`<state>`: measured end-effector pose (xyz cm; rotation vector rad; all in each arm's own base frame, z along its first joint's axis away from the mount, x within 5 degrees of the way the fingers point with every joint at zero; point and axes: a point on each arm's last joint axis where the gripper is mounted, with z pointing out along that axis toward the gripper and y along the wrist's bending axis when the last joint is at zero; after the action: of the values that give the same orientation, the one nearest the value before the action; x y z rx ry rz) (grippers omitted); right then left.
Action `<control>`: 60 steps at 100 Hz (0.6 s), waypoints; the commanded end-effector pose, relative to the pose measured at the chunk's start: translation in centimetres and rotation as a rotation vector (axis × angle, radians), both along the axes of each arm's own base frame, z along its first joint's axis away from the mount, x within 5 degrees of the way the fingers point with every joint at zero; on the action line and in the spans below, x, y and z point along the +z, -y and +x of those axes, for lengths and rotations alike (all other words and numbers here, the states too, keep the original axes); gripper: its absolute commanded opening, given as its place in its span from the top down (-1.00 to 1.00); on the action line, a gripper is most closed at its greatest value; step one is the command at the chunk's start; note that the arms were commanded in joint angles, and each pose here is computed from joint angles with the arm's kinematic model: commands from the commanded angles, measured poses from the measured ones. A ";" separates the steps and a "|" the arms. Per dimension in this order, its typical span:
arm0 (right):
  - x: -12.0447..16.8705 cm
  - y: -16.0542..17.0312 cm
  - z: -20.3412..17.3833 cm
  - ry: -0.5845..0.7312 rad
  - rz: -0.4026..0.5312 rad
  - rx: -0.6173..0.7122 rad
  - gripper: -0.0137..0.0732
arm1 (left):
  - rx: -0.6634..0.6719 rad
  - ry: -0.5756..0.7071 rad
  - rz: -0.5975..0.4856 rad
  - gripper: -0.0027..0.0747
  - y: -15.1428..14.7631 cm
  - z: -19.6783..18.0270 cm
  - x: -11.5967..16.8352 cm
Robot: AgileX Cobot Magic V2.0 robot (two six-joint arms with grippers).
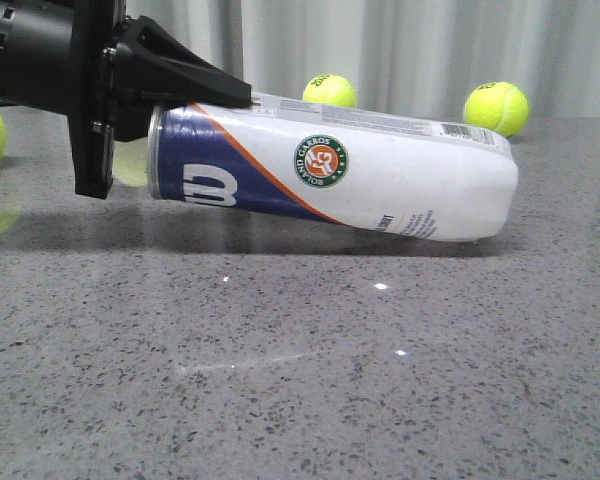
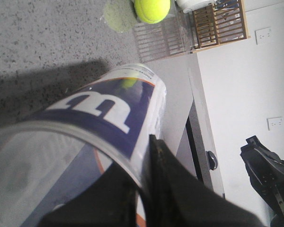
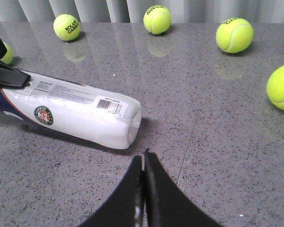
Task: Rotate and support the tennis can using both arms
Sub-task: 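Lift the can with the left gripper and tilt it upright onto the table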
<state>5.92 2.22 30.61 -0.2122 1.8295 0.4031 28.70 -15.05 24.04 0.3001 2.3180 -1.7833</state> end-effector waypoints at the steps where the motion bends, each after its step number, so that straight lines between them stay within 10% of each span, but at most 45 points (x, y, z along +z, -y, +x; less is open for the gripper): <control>1: 1.4 0.0 0.1 0.091 0.019 0.004 0.82 | -0.046 0.091 -0.072 0.99 0.2 -0.9 3.4; 32: 1.4 0.0 0.1 0.091 0.019 0.004 0.82 | -0.079 0.411 -0.071 0.99 -0.5 -3.7 12.6; 60: 1.4 0.0 0.1 0.091 0.019 0.004 0.82 | -0.070 0.566 0.218 0.99 -2.0 -5.9 18.4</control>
<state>5.92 2.22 30.61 -0.2116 1.8297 0.4036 24.71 -13.36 38.99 0.7648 2.1215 -1.2854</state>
